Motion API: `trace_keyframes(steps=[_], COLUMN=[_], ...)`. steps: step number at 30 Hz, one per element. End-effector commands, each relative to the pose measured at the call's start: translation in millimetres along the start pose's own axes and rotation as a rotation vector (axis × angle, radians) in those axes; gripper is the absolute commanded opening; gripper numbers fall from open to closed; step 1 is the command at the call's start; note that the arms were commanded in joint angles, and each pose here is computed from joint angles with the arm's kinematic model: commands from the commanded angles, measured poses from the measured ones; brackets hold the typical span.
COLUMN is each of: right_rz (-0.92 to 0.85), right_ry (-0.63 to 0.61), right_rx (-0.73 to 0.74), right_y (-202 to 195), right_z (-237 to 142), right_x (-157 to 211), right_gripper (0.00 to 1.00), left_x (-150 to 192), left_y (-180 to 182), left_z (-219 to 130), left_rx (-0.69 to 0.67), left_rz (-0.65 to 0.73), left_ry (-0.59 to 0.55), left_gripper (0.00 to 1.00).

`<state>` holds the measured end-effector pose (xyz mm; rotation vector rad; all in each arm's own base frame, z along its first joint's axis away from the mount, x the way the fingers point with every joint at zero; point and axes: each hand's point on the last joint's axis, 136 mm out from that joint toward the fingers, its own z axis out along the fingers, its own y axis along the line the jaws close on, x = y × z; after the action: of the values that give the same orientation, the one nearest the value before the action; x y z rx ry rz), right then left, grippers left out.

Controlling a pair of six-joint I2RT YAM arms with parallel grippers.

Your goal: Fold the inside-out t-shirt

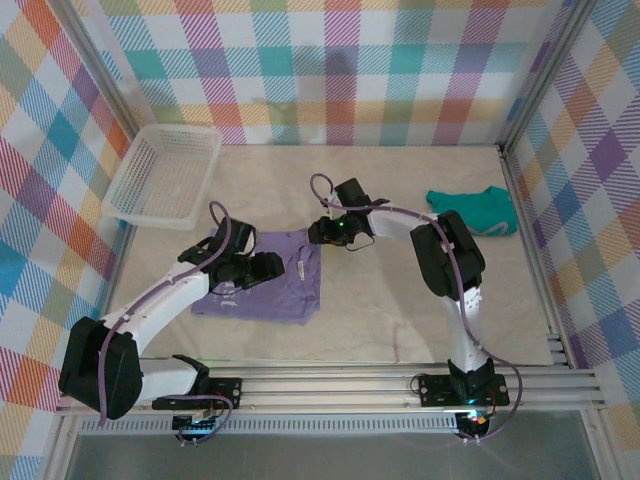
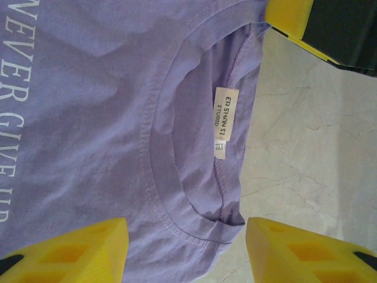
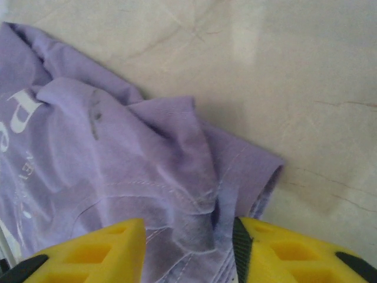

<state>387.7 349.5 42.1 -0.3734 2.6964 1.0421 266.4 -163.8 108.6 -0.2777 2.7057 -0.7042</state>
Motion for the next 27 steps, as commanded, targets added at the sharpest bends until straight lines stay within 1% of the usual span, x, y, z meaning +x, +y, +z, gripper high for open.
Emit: trace_keyframes(steps=[1, 6, 8, 10, 13, 18, 21, 22, 25, 26, 27], right_rz=[-0.030, -0.056, -0.088, -0.121, -0.151, -0.139, -0.123, -0.113, -0.110, -0.118, -0.127], right_ry=[0.015, 0.005, -0.003, -0.025, -0.052, -0.028, -0.022, -0.017, -0.008, -0.009, -0.014], right_rx=[-0.014, -0.030, -0.005, 0.037, 0.065, 0.130, 0.200, 0.227, 0.284, 0.310, 0.325], right_y=[7, 14, 15, 13, 11, -9, -24, -29, -33, -34, -32], right_z=[2, -1, -9, -19, -29, -19, -18, -19, -28, -34, -41], right_x=[-5, -10, -14, -21, -31, -36, -39, -40, -47, -48, -49], right_gripper=[0.35, 0.14, 0.07, 0.05, 0.05, 0.07, 0.12, 0.17, 0.36, 0.40, 0.41], left_x=[3, 6, 7, 7, 7, 6, -2, -7, -26, -35, -44], left_y=[9, 16, 20, 25, 29, 29, 31, 32, 35, 36, 38], left_z=[-3, 1, 2, 2, 2, 2, -4, -6, -13, -15, -18], left_rx=[-0.021, -0.041, -0.060, -0.079, -0.094, -0.099, -0.125, -0.133, -0.146, -0.150, -0.152], left_rz=[-0.003, -0.002, -0.001, -0.001, 0.004, 0.014, 0.026, 0.025, -0.001, -0.019, -0.037], left_ry=[-0.003, 0.002, 0.004, 0.000, -0.008, -0.003, -0.040, -0.054, -0.104, -0.126, -0.144], left_gripper=[0.55, 0.55, 0.55, 0.55, 0.55, 0.55, 0.56, 0.56, 0.60, 0.61, 0.62])
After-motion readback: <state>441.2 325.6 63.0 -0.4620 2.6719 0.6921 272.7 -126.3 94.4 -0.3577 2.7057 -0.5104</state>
